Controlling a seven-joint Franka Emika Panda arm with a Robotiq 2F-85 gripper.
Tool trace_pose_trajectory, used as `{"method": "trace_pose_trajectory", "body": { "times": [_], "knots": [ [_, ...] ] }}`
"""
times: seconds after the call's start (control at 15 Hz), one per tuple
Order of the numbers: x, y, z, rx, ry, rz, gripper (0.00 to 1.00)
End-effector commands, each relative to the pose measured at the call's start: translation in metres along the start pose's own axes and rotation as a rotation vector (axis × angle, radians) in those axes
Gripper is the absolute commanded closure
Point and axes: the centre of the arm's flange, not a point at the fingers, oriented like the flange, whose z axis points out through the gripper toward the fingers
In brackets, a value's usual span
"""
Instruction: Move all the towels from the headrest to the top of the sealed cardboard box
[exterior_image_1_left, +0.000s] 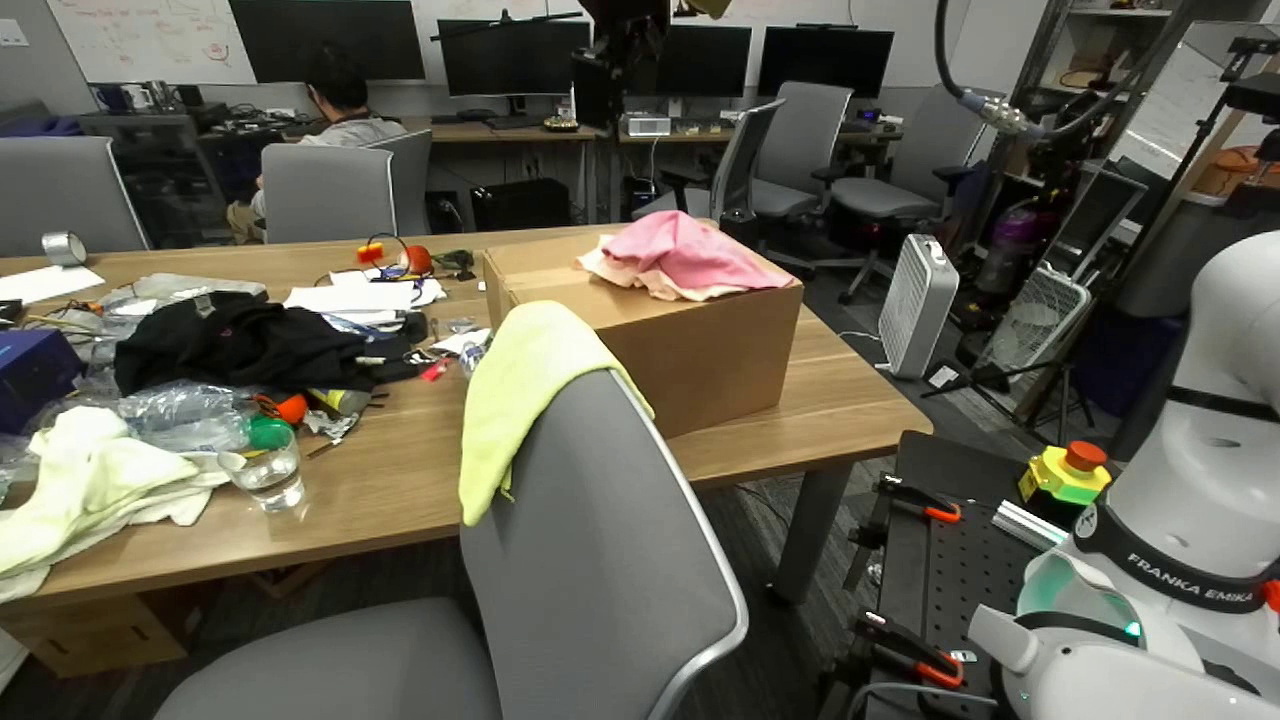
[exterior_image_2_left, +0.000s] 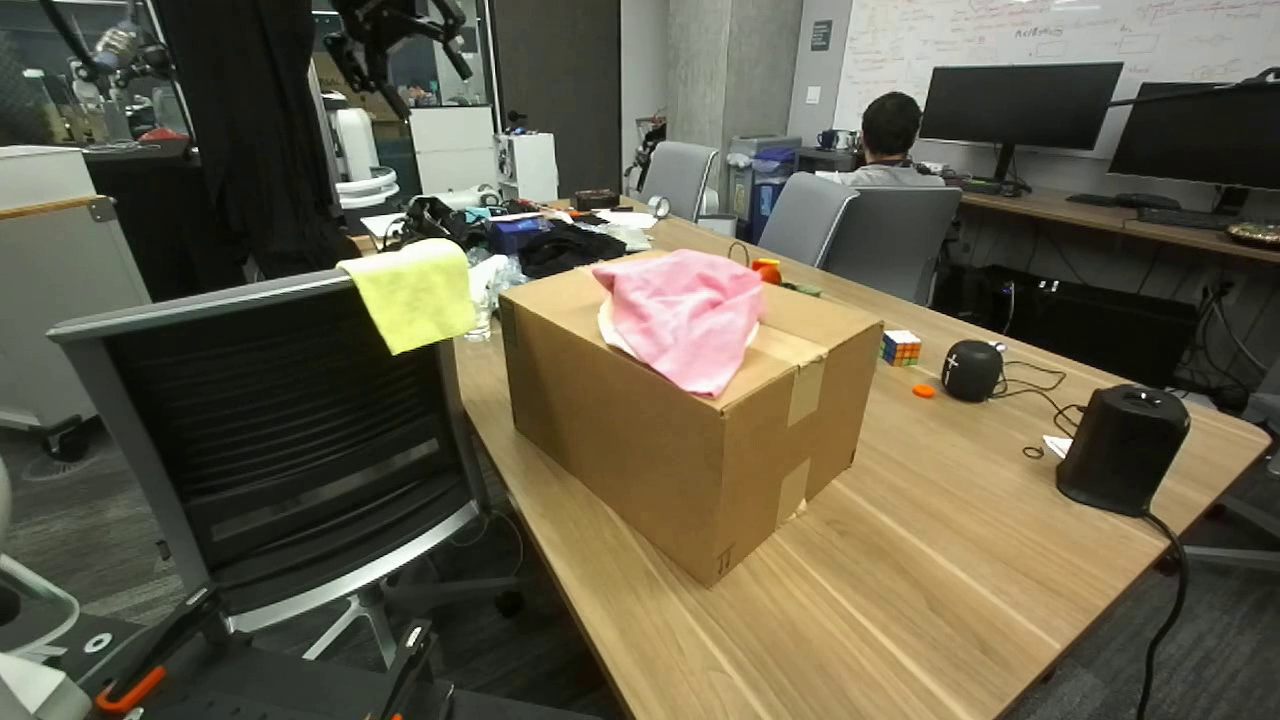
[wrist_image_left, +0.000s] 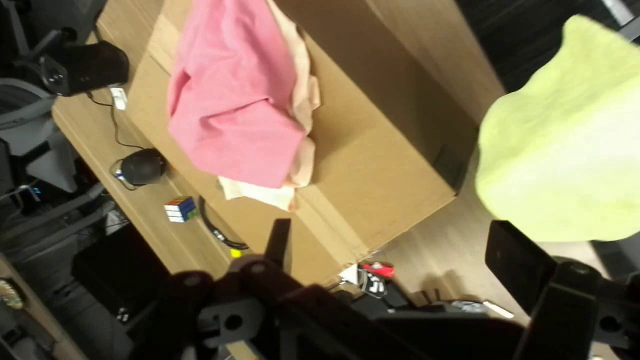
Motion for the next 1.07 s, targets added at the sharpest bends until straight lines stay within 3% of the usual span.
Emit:
{"method": "trace_pose_trajectory", "body": {
  "times": [0.0, 0.33, 0.47, 1.0],
  "knots": [
    [-0.04, -0.029, -0.019, 0.127, 0.002, -0.158, 0.0],
    [-0.063, -0.08, -0.024, 0.314, -0.033, -0.373, 0.0],
    [-0.069, -0.1, -0.021, 0.348, -0.043, -0.442, 0.0],
    [-0.077, -0.157, 0.014, 0.289, -0.006, -0.491, 0.0]
  ]
}}
